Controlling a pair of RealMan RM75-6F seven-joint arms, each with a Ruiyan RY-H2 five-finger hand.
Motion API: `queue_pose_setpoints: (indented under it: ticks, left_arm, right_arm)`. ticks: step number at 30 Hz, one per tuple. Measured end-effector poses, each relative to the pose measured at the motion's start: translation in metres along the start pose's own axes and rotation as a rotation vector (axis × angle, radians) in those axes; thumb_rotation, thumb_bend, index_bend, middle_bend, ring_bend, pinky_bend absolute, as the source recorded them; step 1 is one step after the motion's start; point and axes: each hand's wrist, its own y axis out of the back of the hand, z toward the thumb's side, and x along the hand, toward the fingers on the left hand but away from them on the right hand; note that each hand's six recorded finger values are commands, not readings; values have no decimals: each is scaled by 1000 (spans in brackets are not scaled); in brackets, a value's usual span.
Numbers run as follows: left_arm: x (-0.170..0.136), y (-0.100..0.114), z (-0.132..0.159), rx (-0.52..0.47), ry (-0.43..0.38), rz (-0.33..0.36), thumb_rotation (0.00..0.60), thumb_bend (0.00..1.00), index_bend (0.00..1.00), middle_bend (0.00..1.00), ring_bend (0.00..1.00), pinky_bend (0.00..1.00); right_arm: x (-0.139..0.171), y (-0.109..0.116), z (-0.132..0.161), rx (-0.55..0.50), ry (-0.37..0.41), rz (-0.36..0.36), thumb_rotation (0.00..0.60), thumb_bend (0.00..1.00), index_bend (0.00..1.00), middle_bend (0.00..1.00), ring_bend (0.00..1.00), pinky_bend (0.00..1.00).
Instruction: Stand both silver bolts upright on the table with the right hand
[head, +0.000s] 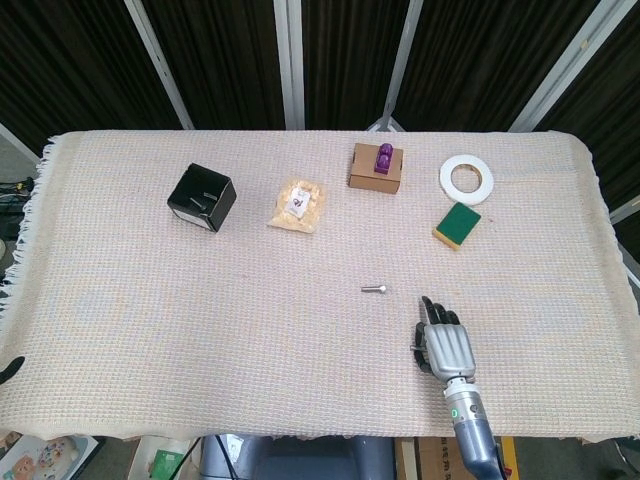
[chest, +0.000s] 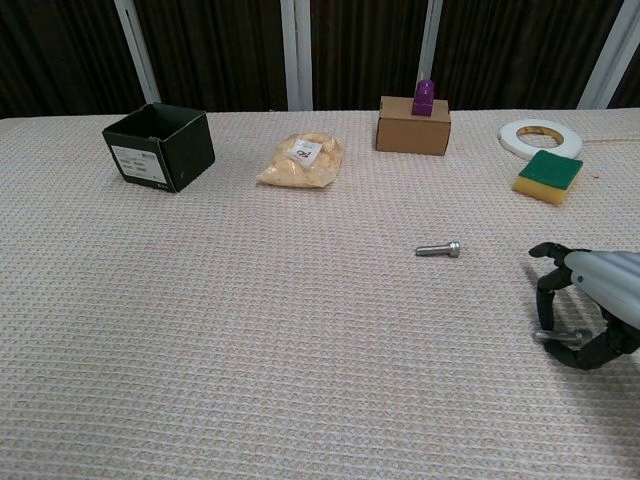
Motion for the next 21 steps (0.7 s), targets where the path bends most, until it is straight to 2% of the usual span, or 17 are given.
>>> queue_pose_setpoints:
  ticks: [14,21]
  left_arm:
    - [0,0,-1,-3,3,1,600,122,71,37,0,137]
    - [0,0,-1,-2,4,1,600,123,72,37,0,137]
  right_arm:
    - [0,27,0,-89,8,-76,600,393,630,69,134,188]
    - [-3,34,-8,-160,-16,-73,600,395,630,70,134,188]
